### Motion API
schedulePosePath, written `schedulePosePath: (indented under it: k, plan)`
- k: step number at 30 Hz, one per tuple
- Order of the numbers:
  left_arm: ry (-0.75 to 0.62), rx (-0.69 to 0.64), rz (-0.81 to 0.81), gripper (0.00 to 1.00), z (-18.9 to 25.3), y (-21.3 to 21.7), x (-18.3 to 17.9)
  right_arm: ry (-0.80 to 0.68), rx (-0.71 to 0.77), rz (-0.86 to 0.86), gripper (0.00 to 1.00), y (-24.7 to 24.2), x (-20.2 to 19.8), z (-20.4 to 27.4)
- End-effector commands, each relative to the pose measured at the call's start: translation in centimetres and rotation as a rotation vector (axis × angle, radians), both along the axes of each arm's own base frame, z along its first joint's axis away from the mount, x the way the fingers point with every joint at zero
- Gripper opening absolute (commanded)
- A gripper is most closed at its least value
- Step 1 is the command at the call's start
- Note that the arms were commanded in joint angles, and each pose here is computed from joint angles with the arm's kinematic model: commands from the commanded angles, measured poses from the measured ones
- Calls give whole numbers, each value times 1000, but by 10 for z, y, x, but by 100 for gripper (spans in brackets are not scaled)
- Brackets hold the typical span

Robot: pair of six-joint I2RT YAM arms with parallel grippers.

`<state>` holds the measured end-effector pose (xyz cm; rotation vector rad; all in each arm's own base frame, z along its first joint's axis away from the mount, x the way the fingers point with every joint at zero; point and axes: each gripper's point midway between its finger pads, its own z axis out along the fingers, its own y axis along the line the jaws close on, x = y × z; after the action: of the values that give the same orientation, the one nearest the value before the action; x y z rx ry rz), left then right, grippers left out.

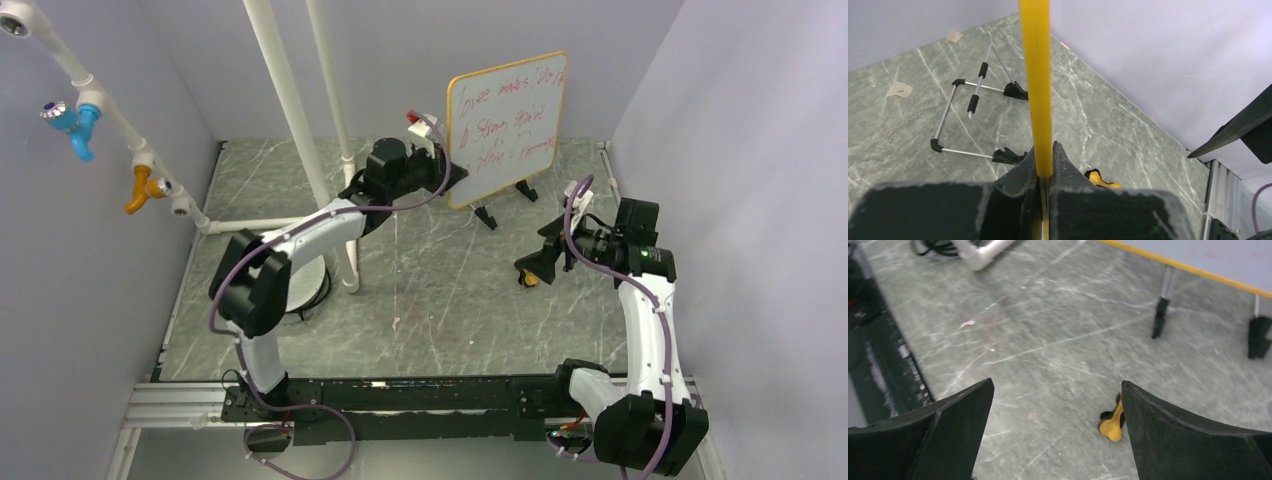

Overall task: Erase the whiteboard
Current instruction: Pick up the whiteboard eraser from the center of the board.

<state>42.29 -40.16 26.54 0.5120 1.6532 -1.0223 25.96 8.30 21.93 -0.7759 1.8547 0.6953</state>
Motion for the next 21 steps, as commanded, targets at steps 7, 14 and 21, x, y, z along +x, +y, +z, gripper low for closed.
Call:
schedulePosePath:
  k: [7,14,21]
  plan:
    - [-277,-179,-26,0,123,41,-122,-115,-97,260,100,20,-66,48]
    - [-269,-168,-40,0,95,43,-170,-34,-100,220,99,18,-77,21]
    - [-230,-116,-51,0,58,35,-178,31,-130,148,99,8,-70,-5]
